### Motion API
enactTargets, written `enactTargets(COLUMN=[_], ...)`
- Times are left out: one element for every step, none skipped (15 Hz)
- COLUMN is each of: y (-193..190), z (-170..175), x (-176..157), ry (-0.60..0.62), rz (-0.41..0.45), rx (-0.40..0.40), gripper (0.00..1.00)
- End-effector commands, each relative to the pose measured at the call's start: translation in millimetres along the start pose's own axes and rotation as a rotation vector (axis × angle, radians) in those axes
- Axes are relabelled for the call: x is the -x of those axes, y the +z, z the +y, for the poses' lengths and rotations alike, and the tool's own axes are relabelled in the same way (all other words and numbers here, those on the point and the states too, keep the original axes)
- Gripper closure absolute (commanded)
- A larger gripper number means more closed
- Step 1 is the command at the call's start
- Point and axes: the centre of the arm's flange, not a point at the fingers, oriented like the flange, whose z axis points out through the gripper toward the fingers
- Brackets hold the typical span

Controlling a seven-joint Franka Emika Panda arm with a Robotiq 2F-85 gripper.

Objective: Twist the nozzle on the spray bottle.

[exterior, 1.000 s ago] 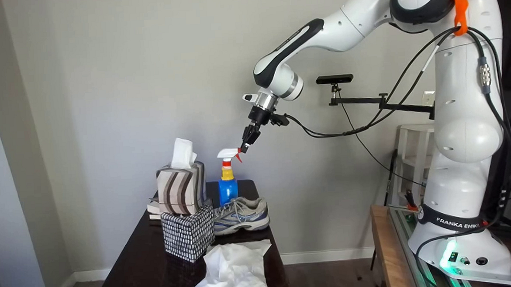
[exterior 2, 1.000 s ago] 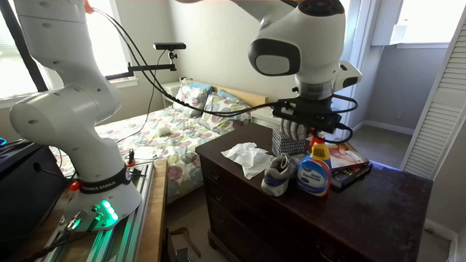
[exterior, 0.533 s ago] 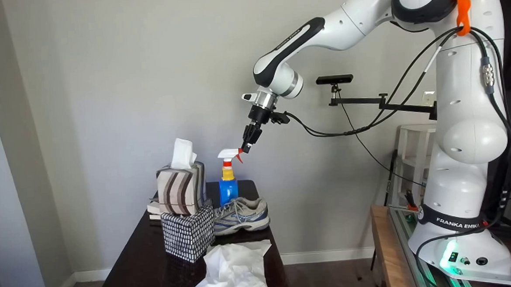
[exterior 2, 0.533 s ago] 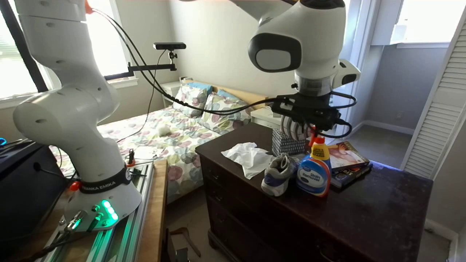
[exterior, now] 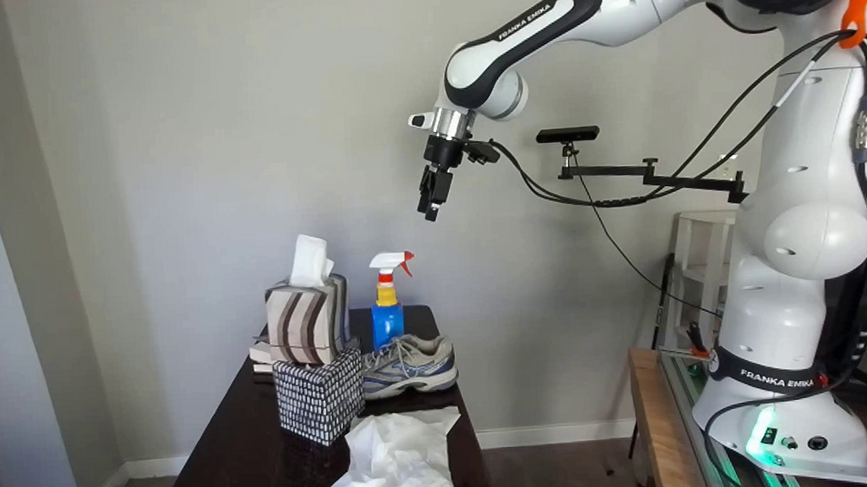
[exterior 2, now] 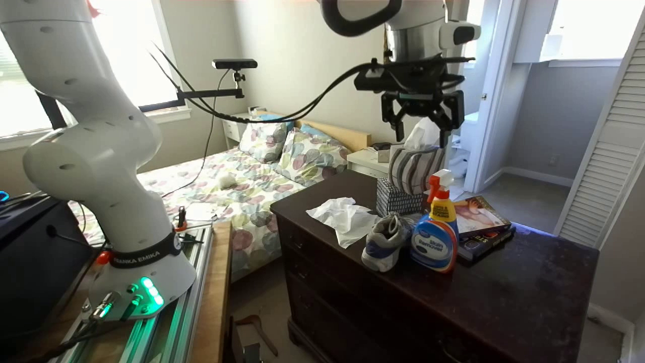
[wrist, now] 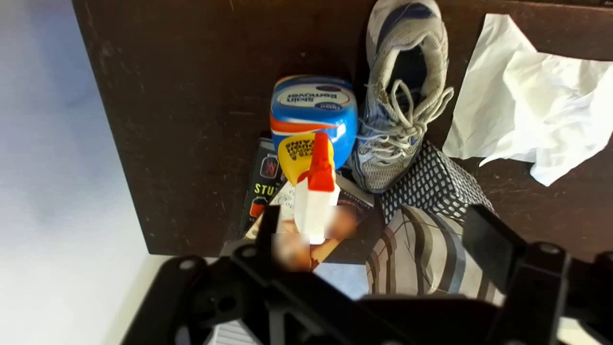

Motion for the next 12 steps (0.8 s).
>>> enactTargets(y=[-50.2,-57.5,-66.8,-73.9,-80.9,-84.2,-90.2,-91.5,-81.9,-85.0,-86.2,-86.2], z=[-49.0,-53.5,-62.7,-74.6,-86.0,-99.2,-109.4,-117.6,-105.5,-114.3,-118.8,-119.4], x=[-19.0,-20.5,-24.1,-27.4,-32.8,-37.8,-43.3,-46.6,-35.7,-40.6,-43.4,-43.8], ry=[0.126,0.157,0.198,0.246,0.301,0.36,0.416,0.47,0.382,0.418,0.436,0.446], rz=[-0.148,-0.191,-0.228,-0.26,-0.285,-0.293,-0.302,-0.308,-0.279,-0.283,-0.283,-0.283], rx=[0.04,0.036,0.021,0.013,0.017,0.022,0.023,0.037,0.019,0.023,0.025,0.026], gripper=[0.0,0.0,0.0,0.0,0.0,0.0,0.0,0.0,0.0,0.0,0.0,0.0])
